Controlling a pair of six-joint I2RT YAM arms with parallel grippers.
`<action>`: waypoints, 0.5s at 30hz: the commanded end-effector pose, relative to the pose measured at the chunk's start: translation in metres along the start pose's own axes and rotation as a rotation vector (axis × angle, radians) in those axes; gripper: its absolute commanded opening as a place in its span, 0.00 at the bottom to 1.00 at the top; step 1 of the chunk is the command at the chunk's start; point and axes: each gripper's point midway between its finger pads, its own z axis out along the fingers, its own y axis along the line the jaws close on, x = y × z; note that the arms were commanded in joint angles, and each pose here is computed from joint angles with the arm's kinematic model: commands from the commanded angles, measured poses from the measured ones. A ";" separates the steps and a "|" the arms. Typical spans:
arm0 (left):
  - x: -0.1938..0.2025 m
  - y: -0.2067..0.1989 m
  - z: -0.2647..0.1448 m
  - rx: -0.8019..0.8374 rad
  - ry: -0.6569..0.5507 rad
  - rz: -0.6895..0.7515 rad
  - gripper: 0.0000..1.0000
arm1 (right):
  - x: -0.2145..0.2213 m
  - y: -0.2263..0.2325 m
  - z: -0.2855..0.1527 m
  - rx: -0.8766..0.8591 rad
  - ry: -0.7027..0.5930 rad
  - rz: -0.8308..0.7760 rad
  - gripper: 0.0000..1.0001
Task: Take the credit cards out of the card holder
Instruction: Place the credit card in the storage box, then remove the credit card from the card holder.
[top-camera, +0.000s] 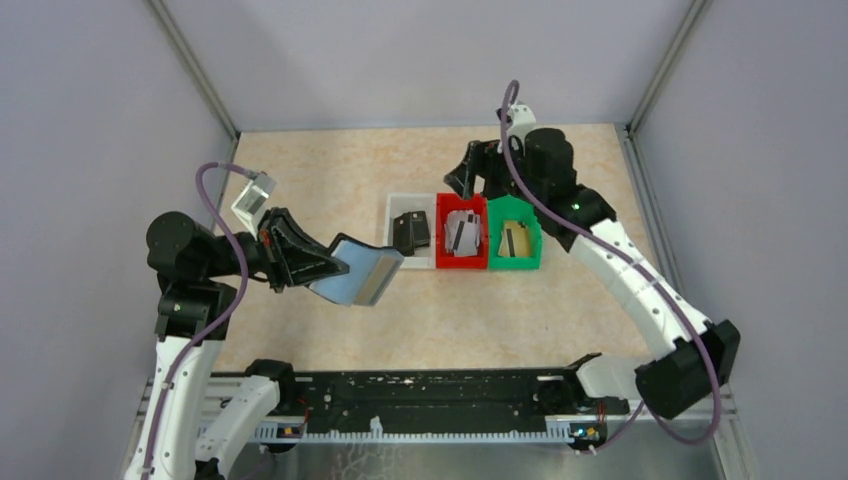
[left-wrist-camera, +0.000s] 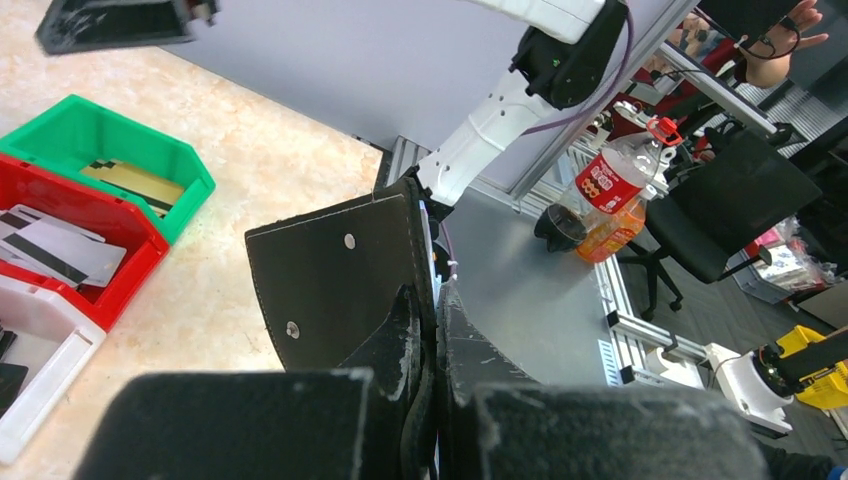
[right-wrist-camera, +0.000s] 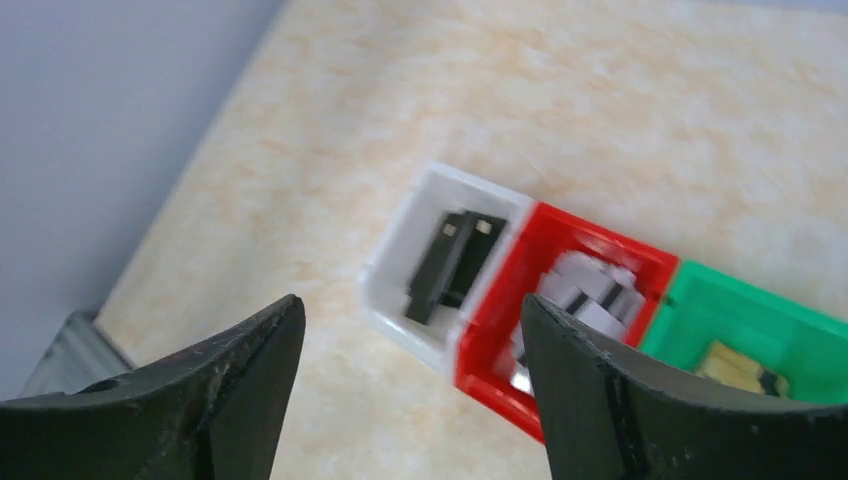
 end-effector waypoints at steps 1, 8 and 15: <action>-0.008 -0.010 -0.001 0.020 -0.008 0.054 0.00 | -0.043 0.104 -0.073 -0.526 -0.195 -0.075 0.88; -0.001 -0.007 0.000 0.044 0.001 -0.016 0.00 | -0.035 0.201 -0.154 -0.987 -0.246 -0.290 0.99; 0.011 -0.008 -0.002 0.075 0.039 -0.080 0.00 | -0.002 0.257 -0.180 -1.193 -0.182 -0.406 0.99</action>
